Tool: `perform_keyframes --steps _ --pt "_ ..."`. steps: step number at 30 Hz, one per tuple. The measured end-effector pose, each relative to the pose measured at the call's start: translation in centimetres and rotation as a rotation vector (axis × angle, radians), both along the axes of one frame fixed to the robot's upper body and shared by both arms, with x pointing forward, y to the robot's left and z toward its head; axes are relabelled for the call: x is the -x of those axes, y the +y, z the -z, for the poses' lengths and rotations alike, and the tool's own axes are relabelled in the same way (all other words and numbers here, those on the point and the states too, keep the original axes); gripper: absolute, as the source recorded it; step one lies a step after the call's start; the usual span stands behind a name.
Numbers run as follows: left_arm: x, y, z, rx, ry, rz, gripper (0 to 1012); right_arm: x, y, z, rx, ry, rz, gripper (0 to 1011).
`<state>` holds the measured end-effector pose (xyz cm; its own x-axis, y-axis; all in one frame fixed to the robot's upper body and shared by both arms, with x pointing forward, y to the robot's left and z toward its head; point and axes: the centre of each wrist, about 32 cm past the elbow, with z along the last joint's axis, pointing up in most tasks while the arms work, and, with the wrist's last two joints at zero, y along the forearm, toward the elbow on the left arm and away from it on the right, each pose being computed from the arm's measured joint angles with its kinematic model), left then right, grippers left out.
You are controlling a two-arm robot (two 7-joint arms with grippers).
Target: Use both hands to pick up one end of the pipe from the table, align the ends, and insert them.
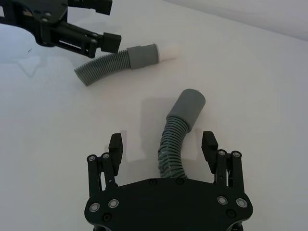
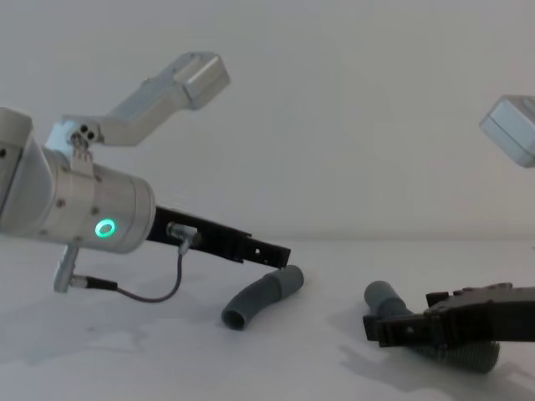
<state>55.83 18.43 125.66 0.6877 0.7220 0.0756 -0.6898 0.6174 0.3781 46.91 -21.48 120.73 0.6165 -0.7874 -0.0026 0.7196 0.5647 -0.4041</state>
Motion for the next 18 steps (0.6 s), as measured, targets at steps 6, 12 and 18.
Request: perform_keyframes --steps 6,12,18 --pt "-0.13 0.25 -1.08 0.002 0.036 -0.003 1001 0.0 0.1 0.1 -0.002 0.002 -0.003 1000" --pt "-0.51 0.42 -1.67 0.002 0.081 -0.001 1001 -0.1 0.2 0.2 -0.006 0.003 -0.005 1000" --pt "-1.05 0.36 -1.72 0.0 0.111 0.013 1001 -0.1 0.3 0.2 -0.009 0.003 -0.004 1000"
